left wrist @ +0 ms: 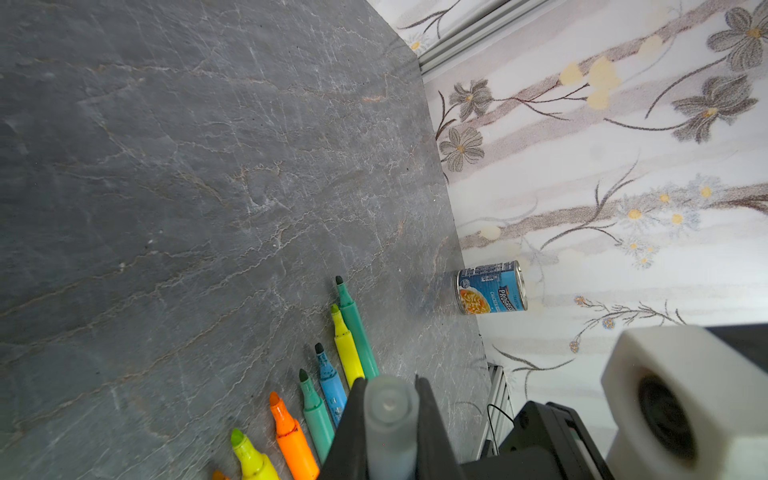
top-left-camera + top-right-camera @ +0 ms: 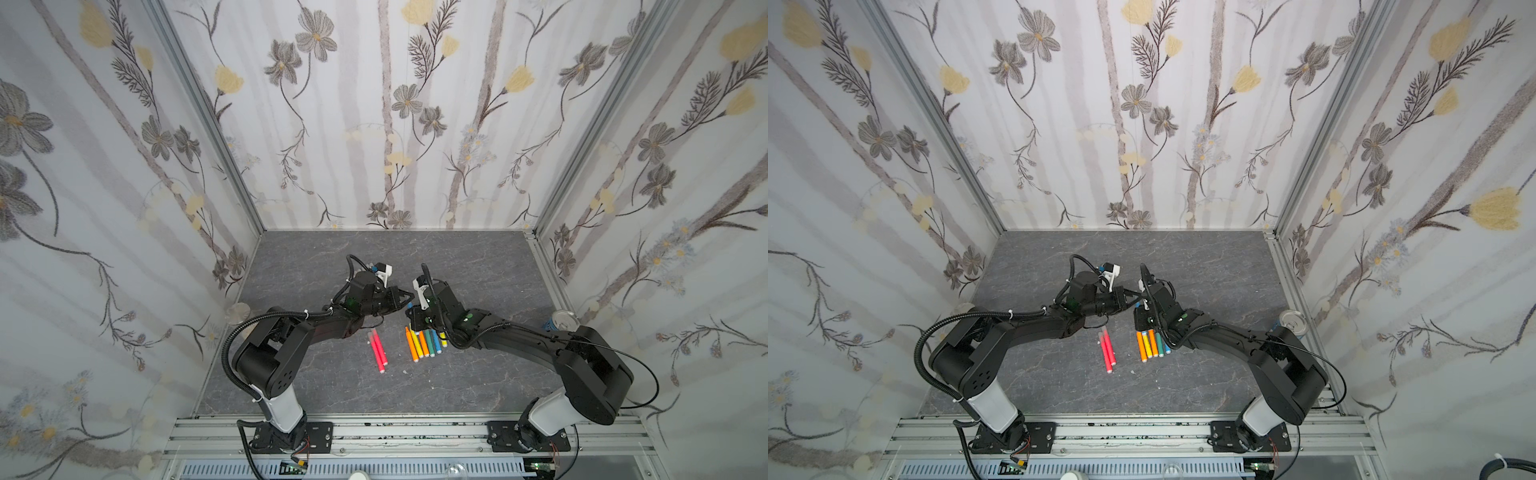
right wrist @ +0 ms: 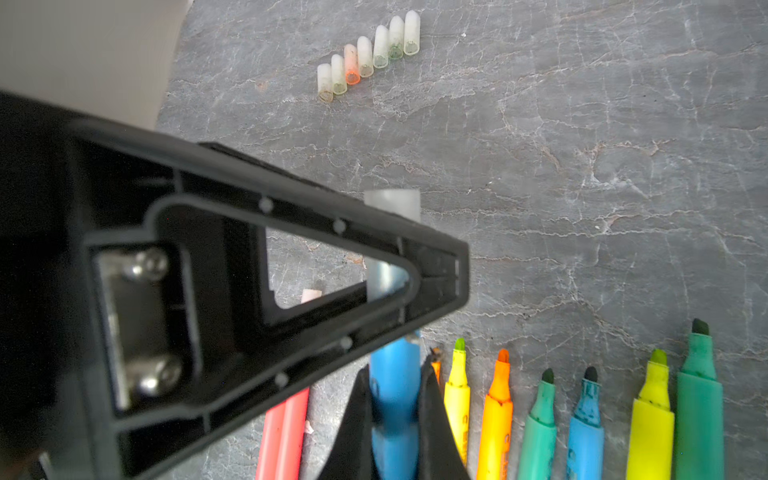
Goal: Open the pen caps
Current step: 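Pull the clear cap off the blue highlighter with the left gripper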
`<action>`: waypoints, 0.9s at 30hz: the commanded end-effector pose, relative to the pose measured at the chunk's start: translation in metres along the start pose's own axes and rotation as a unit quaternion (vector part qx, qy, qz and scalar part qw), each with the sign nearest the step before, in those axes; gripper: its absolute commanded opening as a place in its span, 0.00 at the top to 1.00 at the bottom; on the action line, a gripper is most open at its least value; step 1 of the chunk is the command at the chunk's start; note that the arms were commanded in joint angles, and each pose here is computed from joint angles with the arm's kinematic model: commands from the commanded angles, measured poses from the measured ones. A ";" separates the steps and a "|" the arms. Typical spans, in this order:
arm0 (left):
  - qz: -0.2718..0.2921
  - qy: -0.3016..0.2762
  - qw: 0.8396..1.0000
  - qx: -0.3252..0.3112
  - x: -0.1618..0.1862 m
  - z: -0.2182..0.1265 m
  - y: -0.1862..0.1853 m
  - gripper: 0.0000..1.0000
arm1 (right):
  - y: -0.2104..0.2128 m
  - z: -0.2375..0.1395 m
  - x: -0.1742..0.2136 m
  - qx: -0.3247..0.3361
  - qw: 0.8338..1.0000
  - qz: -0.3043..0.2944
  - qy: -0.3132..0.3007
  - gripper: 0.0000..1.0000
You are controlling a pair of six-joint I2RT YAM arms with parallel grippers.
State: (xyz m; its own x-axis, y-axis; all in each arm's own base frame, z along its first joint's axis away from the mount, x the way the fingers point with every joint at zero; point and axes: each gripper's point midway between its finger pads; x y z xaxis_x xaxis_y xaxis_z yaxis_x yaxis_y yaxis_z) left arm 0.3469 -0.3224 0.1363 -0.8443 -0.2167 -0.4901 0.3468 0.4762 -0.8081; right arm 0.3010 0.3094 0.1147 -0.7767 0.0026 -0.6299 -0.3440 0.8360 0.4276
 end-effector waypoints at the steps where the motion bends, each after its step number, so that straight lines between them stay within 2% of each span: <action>1: 0.007 -0.009 1.000 0.012 -0.008 -0.002 -0.008 0.96 | 0.006 -0.003 -0.001 -0.017 1.000 -0.005 -0.003 1.00; 4: 0.008 -0.008 1.000 0.013 -0.009 -0.001 -0.009 0.90 | 0.006 -0.002 0.001 -0.019 1.000 -0.006 -0.001 1.00; 15: 0.010 0.000 1.000 0.006 -0.004 0.000 -0.004 0.77 | 0.009 -0.002 -0.002 -0.024 1.000 -0.006 -0.001 1.00; 27: 0.009 0.001 1.000 -0.003 -0.007 0.001 0.006 0.78 | 0.010 -0.003 0.001 -0.028 1.000 -0.005 0.003 1.00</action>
State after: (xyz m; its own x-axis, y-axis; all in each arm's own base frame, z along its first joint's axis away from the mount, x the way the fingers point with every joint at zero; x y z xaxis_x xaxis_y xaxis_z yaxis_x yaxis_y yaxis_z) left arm 0.3493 -0.3201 0.1309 -0.8536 -0.1993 -0.4813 0.3421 0.4824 -0.8064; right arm 0.2957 0.3139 0.1150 -0.7838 -0.0068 -0.6209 -0.3644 0.8147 0.4512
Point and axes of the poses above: each gripper's point midway between its finger pads, its own z axis out along the fingers, its own y axis along the line the jaws close on, x = y × z, and after that the axes turned 5 degrees about z, right-handed
